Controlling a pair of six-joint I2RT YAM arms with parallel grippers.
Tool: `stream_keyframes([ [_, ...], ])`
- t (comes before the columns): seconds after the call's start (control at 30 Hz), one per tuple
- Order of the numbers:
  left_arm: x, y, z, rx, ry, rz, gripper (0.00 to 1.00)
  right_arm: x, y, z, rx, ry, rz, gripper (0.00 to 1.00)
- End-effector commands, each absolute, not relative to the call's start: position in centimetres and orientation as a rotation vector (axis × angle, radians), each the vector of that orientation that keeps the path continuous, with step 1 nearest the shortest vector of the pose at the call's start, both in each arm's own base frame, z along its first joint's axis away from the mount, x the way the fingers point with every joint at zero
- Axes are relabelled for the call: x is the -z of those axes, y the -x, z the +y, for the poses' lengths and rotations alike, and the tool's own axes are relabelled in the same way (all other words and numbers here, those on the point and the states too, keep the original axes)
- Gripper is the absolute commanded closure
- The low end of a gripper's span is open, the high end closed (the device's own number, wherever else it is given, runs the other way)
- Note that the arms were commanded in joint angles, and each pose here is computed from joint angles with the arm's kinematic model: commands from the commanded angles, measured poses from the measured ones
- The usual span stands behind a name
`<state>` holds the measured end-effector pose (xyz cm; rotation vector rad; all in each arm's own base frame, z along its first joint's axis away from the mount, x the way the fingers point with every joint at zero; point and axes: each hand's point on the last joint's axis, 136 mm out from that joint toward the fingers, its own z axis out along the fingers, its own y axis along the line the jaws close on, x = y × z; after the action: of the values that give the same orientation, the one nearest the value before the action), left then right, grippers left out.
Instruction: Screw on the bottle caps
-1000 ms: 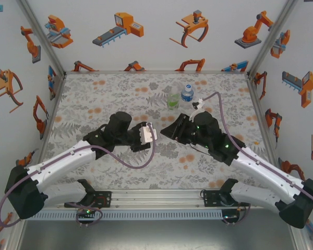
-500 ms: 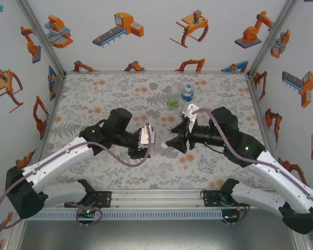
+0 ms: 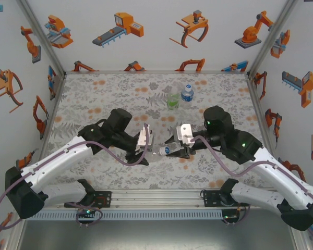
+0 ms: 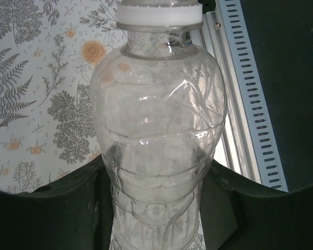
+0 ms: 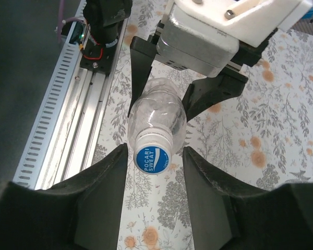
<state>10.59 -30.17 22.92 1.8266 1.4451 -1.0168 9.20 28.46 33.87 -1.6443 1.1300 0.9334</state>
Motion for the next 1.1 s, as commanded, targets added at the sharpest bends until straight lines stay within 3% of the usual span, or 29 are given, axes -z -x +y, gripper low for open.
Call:
stream_keyframes([
  [0.0,-24.1,-9.9,-30.4,1.066,-1.841,1.393,1.00,-33.9,-8.6,28.8,-0.944,1.671,1.053,0.56],
  [0.37,-24.2,-9.6,-30.3,1.082,-1.845,1.386,1.00,-32.7,-8.3,29.2,-0.963,1.698,1.080,0.57],
  [0.6,-24.1,-9.5,-30.3,1.081,-1.847,1.383,1.00,-32.6,-8.7,29.3,-0.940,1.695,1.103,0.67],
  [0.73,-24.2,-9.5,-30.2,1.077,-1.848,1.374,1.00,-32.2,-9.5,29.5,-0.929,1.653,1.181,0.83],
  [0.83,-24.1,-9.9,-30.5,1.059,-1.833,1.356,1.00,-32.5,-11.3,29.9,-0.967,1.511,1.362,1.00],
  [0.93,-23.7,-11.4,-31.1,0.983,-1.793,1.363,1.00,-32.6,-13.8,30.3,-1.058,1.203,1.620,1.00],
  [1.07,-23.8,-14.4,-31.9,0.821,-1.708,1.365,1.00,-30.8,-19.0,28.2,-1.134,0.454,2.015,1.00],
])
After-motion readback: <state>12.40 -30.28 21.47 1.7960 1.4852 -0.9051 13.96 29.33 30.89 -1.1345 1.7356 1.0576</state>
